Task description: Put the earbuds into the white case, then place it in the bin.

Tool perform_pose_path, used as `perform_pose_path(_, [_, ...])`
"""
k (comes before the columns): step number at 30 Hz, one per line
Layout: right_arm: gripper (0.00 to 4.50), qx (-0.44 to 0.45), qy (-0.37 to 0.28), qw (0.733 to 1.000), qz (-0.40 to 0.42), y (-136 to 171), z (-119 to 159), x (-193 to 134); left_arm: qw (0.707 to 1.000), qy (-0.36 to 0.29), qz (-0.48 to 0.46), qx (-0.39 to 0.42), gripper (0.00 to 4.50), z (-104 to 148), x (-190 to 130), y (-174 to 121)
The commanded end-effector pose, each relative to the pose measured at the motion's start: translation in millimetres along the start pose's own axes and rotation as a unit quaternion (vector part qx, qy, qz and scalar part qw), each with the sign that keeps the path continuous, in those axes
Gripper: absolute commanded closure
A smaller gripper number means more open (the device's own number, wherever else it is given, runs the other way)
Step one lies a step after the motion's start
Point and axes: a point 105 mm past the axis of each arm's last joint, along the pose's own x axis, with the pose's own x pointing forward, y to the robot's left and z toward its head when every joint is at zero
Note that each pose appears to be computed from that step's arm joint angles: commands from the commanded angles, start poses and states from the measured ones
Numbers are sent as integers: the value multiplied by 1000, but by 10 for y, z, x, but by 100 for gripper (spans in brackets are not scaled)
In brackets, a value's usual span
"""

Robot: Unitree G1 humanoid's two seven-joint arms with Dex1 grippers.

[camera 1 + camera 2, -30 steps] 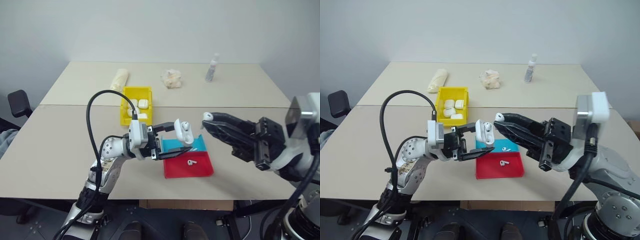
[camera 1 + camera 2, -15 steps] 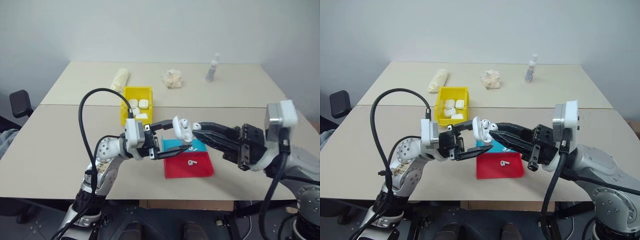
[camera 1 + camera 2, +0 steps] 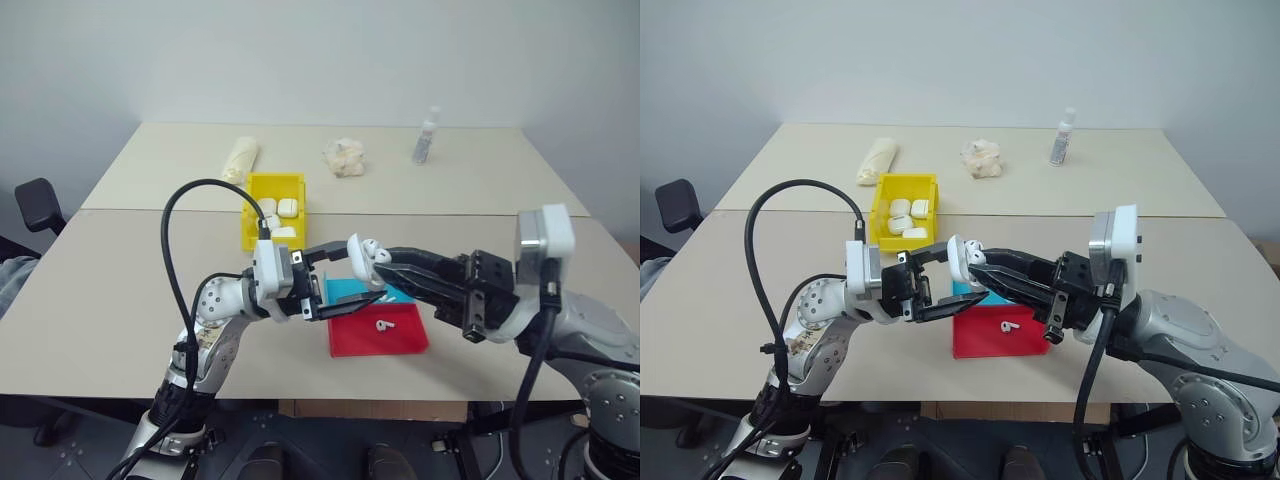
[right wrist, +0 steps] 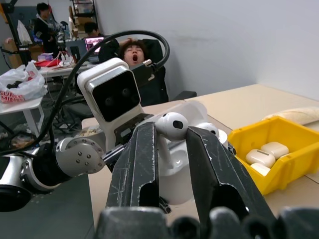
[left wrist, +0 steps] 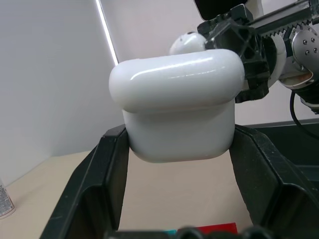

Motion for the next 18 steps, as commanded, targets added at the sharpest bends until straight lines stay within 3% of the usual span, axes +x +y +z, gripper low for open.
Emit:
perform_pose_path(1, [385, -20, -6, 1000, -5, -5, 36, -11, 1000, -16, -3, 23, 174, 101, 26, 5])
perform_pose_path(4, [385, -21, -5, 1000, -7, -17, 23, -15, 1000, -15, -1, 24, 174, 96, 25, 18])
perform_pose_path(7, [289, -36, 5, 999, -1, 18, 2, -19, 1000, -14, 0, 26, 174, 91, 23, 30])
perform_pose_path(18, [289, -70, 4, 997, -19, -28, 111, -146, 1000, 5, 4, 23, 174, -8, -13, 62])
